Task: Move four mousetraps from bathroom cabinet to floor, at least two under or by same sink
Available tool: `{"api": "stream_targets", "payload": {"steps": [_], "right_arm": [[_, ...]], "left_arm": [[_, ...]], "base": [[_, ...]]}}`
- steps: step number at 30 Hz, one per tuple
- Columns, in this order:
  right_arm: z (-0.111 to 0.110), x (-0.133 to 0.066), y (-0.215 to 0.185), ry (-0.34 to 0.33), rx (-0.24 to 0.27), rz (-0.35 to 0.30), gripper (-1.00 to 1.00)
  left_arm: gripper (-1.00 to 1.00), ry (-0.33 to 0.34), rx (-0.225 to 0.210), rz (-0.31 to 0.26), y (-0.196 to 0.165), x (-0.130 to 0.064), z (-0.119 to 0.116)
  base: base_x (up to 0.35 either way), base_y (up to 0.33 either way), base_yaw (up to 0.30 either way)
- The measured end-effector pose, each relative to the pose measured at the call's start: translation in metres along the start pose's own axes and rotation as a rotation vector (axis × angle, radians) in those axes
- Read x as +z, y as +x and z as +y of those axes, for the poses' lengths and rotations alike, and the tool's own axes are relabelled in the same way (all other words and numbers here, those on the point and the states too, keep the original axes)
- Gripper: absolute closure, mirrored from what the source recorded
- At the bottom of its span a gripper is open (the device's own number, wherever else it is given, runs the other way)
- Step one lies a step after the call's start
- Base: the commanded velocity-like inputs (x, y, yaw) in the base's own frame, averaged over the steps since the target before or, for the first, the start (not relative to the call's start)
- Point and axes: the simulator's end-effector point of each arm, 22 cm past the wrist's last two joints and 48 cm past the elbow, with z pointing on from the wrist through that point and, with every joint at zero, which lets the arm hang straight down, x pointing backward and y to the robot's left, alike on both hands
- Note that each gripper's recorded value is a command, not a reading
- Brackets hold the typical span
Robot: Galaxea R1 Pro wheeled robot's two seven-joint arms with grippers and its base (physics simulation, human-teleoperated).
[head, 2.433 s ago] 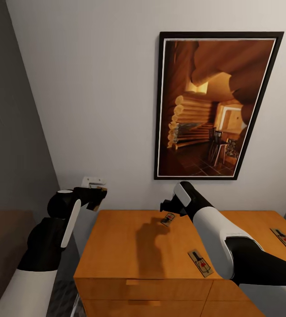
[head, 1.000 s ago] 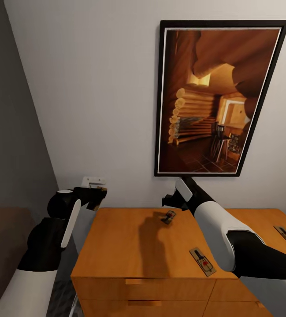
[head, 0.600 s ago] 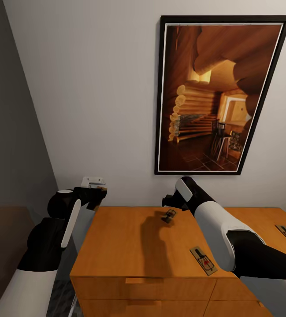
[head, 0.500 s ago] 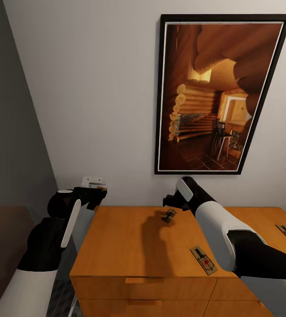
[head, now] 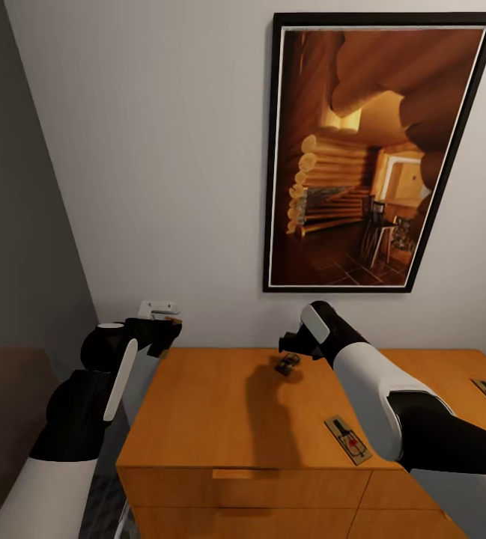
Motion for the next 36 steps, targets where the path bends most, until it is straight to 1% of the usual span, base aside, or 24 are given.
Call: {"api": "stream_targets", "payload": {"steps": [8, 11, 24, 30, 36], "right_arm": [[0.001, 0.001, 0.000, -0.001, 0.000, -0.002, -1.00], [0.000, 0.004, 0.001, -0.001, 0.000, -0.003, -1.00], [0.005, 0.010, -0.007, -0.010, -0.005, -0.027, -1.00], [0.007, 0.012, -0.017, -0.015, 0.008, -0.069, -1.00], [0.009, 0.014, -0.023, -0.019, 0.013, -0.093, -1.00]], "left_arm": [[1.00, 0.000, 0.000, -0.013, -0.004, -0.002, 0.000], [1.00, 0.000, 0.000, -0.020, -0.003, -0.002, 0.000], [1.00, -0.003, 0.001, -0.027, 0.009, 0.006, 0.000], [1.00, -0.003, 0.001, -0.028, 0.016, 0.010, 0.000], [1.00, -0.003, 0.001, -0.028, 0.024, 0.014, 0.000]], "base": [[0.000, 0.000, 0.000], [0.000, 0.000, 0.000], [0.000, 0.000, 0.000], [0.000, 0.000, 0.000], [0.000, 0.000, 0.000]]}}
